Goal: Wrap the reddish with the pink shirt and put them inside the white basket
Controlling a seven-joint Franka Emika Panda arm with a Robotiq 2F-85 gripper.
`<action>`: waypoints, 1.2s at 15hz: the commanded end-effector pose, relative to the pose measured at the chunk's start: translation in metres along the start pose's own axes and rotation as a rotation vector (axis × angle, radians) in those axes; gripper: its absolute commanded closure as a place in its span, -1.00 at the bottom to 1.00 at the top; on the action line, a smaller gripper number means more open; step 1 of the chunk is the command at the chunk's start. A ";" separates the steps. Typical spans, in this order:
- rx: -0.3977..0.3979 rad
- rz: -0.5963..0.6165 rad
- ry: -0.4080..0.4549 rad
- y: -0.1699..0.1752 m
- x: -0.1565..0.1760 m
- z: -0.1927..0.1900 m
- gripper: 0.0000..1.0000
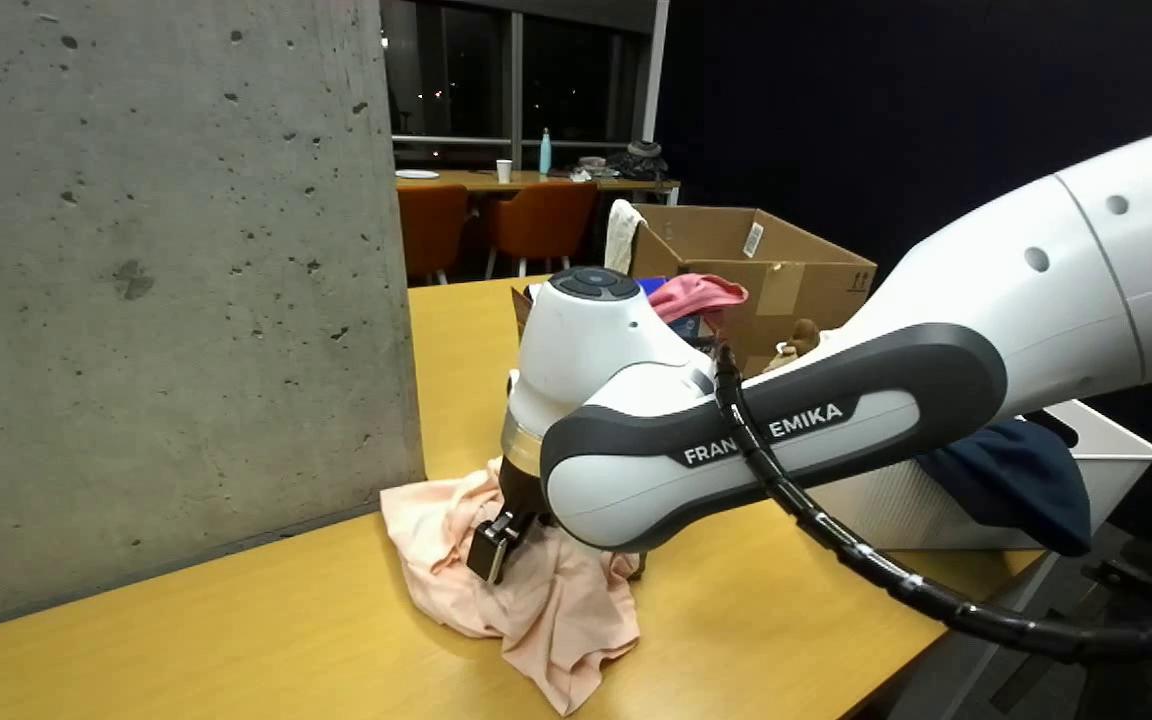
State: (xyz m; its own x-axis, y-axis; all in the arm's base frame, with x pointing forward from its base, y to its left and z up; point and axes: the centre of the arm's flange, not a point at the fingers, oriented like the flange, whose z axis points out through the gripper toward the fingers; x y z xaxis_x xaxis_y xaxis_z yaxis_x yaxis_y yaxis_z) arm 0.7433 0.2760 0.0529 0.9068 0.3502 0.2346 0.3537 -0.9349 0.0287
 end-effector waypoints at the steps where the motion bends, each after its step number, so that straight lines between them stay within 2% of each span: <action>1: 0.031 -0.001 -0.022 -0.003 0.020 0.014 -0.03; 7: 0.057 0.022 -0.004 0.001 0.014 -0.005 0.80; 10: 0.098 0.048 0.014 0.003 0.004 -0.033 0.91; 12: 0.142 0.054 0.034 0.001 -0.002 -0.056 0.87; 15: 0.216 0.057 0.075 -0.009 -0.009 -0.103 0.88; 18: 0.325 0.022 0.150 -0.027 -0.002 -0.140 0.88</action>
State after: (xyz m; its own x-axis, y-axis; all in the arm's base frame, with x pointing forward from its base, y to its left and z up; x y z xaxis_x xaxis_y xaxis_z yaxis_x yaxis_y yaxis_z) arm 0.7525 0.3036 0.1372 0.8983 0.2829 0.3361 0.3571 -0.9158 -0.1835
